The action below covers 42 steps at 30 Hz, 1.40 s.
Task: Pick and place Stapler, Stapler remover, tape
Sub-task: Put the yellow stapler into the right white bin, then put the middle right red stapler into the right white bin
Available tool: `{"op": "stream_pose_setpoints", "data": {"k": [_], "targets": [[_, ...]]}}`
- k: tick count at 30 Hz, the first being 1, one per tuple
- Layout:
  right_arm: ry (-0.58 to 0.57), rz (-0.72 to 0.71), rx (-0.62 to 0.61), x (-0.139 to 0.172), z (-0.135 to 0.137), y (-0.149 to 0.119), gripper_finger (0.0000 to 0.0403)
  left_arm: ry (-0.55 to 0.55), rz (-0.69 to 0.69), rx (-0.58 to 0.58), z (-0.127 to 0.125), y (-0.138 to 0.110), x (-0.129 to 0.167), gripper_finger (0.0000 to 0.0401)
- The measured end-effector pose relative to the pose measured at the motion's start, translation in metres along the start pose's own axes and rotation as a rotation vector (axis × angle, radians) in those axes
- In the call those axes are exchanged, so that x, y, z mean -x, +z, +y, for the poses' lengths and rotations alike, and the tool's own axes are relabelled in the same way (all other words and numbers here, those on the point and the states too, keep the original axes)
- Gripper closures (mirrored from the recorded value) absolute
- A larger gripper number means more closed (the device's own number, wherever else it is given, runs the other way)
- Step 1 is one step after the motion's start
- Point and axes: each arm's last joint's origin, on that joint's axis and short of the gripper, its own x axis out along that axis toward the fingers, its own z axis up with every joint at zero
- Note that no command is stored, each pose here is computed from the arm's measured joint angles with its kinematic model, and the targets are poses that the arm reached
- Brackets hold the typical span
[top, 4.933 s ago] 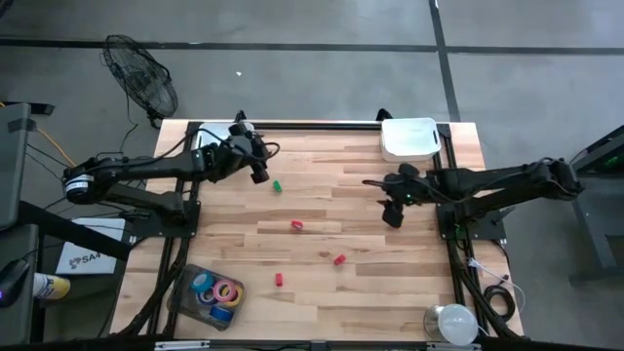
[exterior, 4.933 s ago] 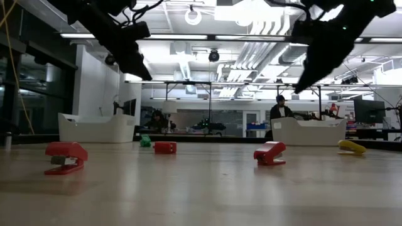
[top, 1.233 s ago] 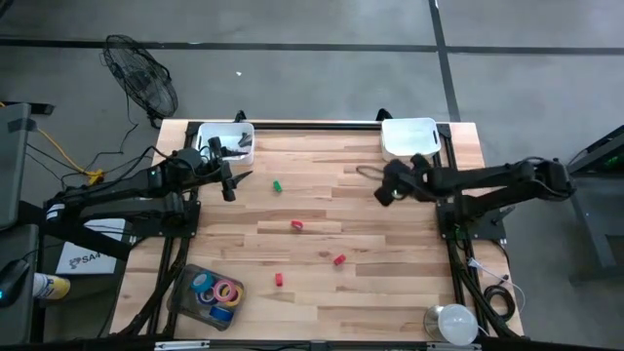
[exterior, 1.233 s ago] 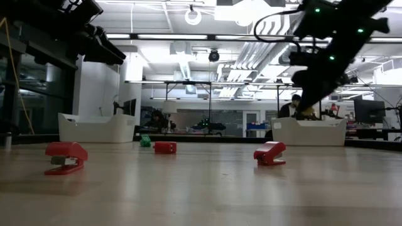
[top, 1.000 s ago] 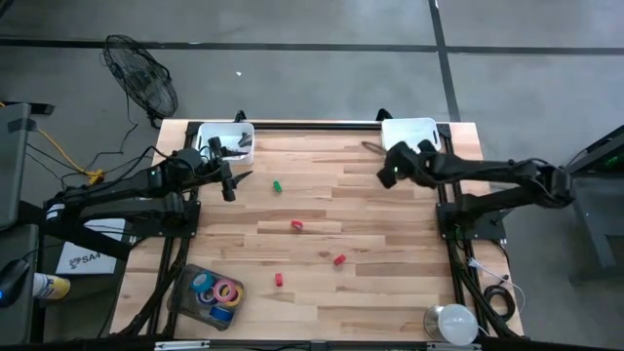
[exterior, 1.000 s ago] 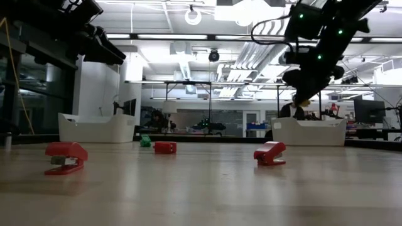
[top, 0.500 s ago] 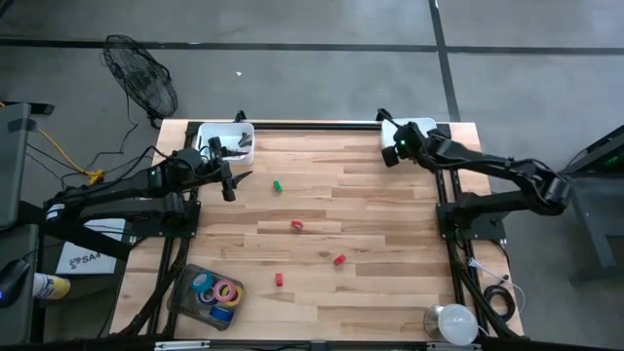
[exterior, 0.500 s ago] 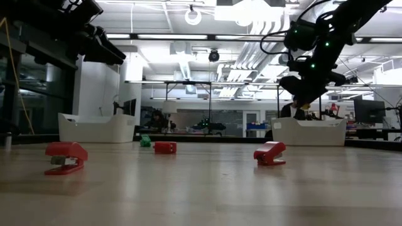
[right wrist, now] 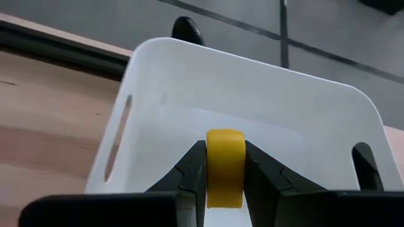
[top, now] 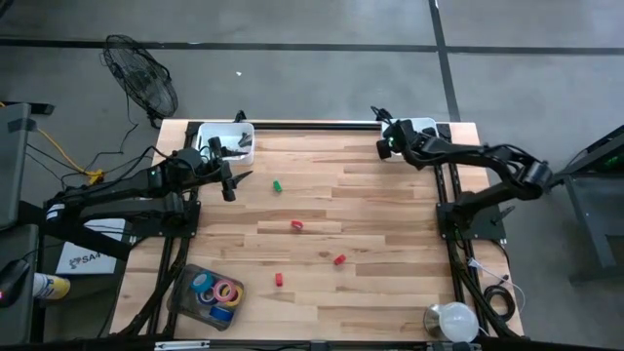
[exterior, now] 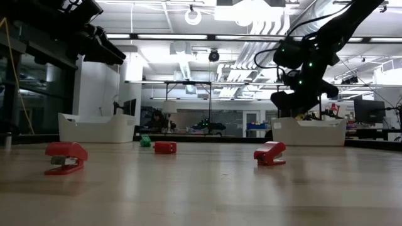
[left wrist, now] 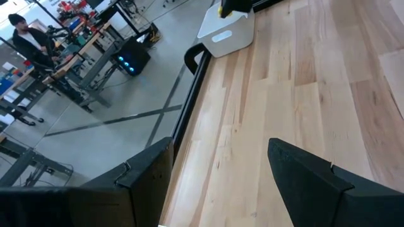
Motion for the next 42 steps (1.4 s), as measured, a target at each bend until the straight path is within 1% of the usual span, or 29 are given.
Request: {"op": "stream_pose_setpoints", "data": {"k": [3,8,13,16,25,30,32,34,37,42], "targets": [[-0.028,-0.002,0.001,-0.004,0.002,-0.002,0.0338,0.000,0.000,0.000,0.000,0.000,0.000,0.0146],[-0.037,-0.009,-0.001,-0.004,0.002,-0.001,0.0337,0.000,0.000,0.000,0.000,0.000,0.000,0.0146],[-0.035,-0.013,0.007,-0.004,0.002,-0.001,0.0294,0.000,0.000,0.000,0.000,0.000,0.000,0.0146],[-0.036,-0.014,0.011,-0.004,0.002,-0.001,0.0275,0.000,0.000,0.000,0.000,0.000,0.000,0.0146],[-0.033,-0.014,0.013,-0.004,0.002,0.000,0.0245,0.000,0.000,0.000,0.000,0.000,0.000,0.0146],[-0.009,-0.054,0.022,0.004,-0.001,0.006,0.0239,0.000,0.000,0.000,0.000,0.000,0.000,0.0146],[0.027,-0.069,0.026,0.011,-0.004,0.010,0.0239,0.000,0.000,0.000,0.000,0.000,0.000,0.0146],[0.094,-0.076,0.026,0.018,-0.006,0.013,0.0239,0.000,0.000,0.000,0.000,0.000,0.000,0.0146],[0.232,-0.083,0.035,0.030,-0.008,0.017,0.0238,0.000,0.000,0.000,0.000,0.000,0.000,0.0146],[0.475,-0.141,0.107,0.057,-0.001,0.020,0.0238,0.000,0.000,0.000,0.000,0.000,0.000,0.0146]]}}
